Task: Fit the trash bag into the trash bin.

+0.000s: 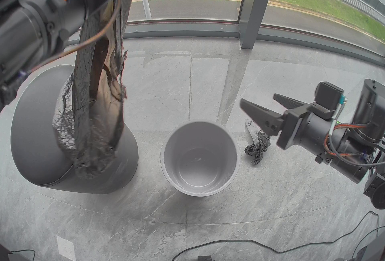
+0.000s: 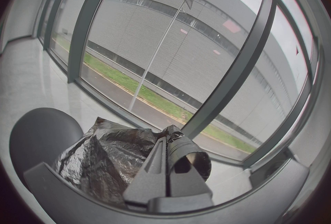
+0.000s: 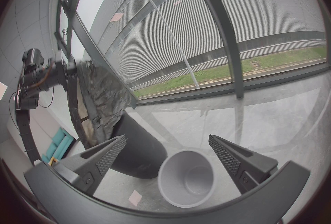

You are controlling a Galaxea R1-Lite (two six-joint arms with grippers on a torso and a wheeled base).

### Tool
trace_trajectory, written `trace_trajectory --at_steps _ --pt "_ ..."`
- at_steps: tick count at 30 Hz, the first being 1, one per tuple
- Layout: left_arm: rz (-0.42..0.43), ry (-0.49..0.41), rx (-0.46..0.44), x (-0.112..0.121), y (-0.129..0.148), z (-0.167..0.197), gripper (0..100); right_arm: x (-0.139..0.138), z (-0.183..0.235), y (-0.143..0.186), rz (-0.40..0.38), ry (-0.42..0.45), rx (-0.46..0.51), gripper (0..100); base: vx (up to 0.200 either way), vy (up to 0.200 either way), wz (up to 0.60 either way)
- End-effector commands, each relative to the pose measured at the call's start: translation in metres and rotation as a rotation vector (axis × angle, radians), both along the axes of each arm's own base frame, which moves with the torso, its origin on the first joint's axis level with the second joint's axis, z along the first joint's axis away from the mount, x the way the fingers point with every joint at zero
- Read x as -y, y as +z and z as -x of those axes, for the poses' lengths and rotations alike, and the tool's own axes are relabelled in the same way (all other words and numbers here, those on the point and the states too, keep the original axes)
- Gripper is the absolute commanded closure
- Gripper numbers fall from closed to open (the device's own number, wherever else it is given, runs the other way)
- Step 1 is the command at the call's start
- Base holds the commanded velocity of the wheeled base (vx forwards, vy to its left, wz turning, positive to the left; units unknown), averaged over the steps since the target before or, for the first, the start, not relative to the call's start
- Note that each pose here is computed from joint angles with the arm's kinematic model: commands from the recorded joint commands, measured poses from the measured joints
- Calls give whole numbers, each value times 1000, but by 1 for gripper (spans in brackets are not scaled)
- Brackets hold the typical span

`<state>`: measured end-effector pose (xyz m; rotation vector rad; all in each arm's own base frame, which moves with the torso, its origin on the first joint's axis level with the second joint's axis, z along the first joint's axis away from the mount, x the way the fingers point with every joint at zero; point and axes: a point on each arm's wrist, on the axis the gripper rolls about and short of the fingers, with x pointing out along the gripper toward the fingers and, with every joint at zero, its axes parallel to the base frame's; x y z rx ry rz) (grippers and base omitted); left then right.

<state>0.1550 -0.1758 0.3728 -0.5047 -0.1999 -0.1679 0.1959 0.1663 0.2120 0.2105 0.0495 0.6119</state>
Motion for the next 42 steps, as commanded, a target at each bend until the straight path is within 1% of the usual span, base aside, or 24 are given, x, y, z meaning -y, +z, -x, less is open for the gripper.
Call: trace_trajectory --at_steps 1,4,5,9,11,20,27,29,33,34,37,42 --pt "97 -115 58 -9 32 16 100 -58 -16 -15 38 111 -50 0 0 0 0" --pt "134 -134 34 -10 39 17 100 -69 -13 -19 48 143 -59 0 0 0 0" --pt "160 -166 7 -11 41 18 100 -75 -8 -21 53 170 -62 0 0 0 0" --pt "211 -233 -37 -12 40 16 100 -85 2 -24 61 212 -67 0 0 0 0" --pt "219 -247 -44 -13 39 14 100 -88 2 -27 68 217 -72 0 0 0 0" --pt "232 -258 -47 -15 38 17 100 -89 -10 -40 90 191 -97 0 0 0 0" --pt "251 -265 -49 -16 39 18 100 -96 -16 -46 98 189 -104 0 0 0 0" --pt "272 -271 -51 -18 39 19 100 -100 -16 -49 103 194 -108 0 0 0 0" --pt "269 -273 -63 -13 37 17 100 -103 -15 -51 107 201 -111 0 0 0 0" --pt "260 -272 -74 -8 33 13 100 -105 -15 -53 114 206 -115 0 0 0 0" --pt "257 -276 -85 -4 30 11 100 -109 -12 -57 121 219 -121 0 0 0 0" --pt "264 -316 -94 1 30 18 100 -120 -14 -72 143 233 -132 0 0 0 0"
